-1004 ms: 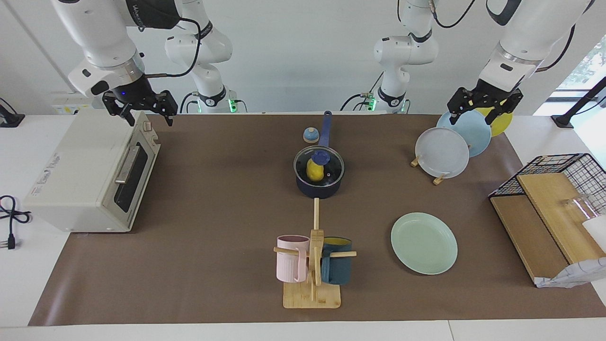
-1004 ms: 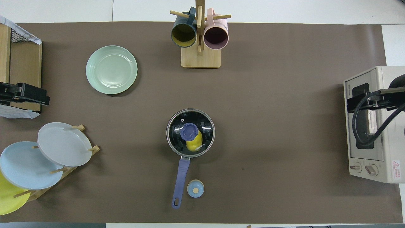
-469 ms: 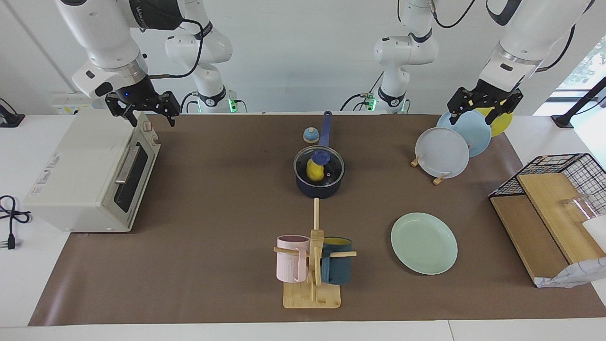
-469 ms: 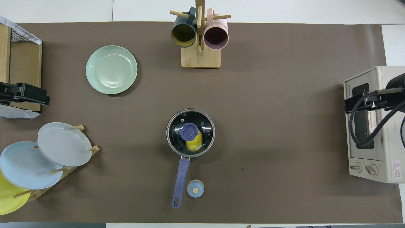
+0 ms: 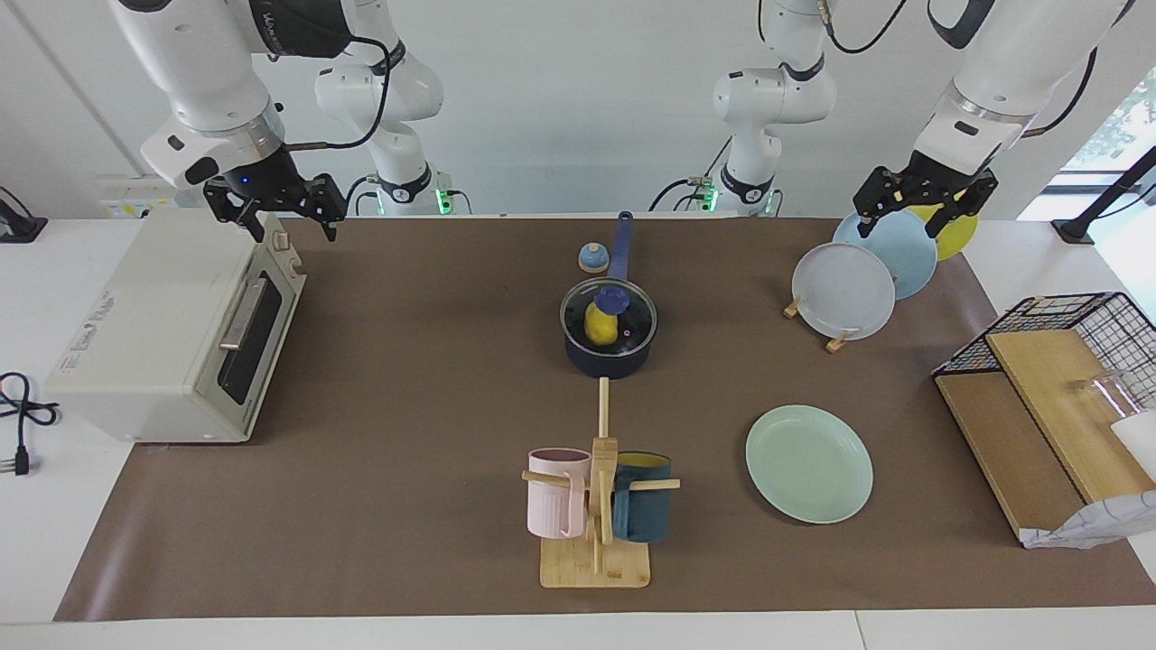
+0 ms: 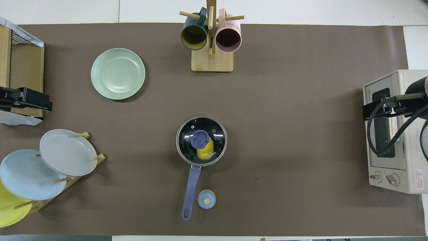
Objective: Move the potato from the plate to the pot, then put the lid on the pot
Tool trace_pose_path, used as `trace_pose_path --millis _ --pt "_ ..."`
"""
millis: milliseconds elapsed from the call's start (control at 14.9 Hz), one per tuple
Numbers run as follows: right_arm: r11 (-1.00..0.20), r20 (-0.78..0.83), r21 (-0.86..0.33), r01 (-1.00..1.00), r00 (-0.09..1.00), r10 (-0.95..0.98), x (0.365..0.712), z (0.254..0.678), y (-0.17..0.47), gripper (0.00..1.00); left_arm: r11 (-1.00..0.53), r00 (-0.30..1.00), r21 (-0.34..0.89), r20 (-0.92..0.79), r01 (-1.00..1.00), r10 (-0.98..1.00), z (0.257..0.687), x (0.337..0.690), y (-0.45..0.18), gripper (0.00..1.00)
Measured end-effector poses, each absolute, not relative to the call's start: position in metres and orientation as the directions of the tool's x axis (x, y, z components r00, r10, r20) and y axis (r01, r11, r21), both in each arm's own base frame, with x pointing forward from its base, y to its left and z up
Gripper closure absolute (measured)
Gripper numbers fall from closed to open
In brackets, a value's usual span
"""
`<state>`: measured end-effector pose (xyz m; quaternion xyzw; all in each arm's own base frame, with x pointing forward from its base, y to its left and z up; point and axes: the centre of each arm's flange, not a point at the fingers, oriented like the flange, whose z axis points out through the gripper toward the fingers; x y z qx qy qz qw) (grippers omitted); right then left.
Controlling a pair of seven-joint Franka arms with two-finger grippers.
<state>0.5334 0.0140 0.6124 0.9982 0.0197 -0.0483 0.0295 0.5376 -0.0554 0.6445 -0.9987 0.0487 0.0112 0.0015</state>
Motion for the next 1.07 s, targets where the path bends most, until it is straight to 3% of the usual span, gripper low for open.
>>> trace_pose_path --millis 1071 --pt "-0.998 -0.088 0.055 -0.007 0.996 -0.012 0.54 0.604 -0.013 0.0 -0.995 0.995 -0.002 -0.023 -0.097 -0.097 0.645 0.538 -0.055 0.0"
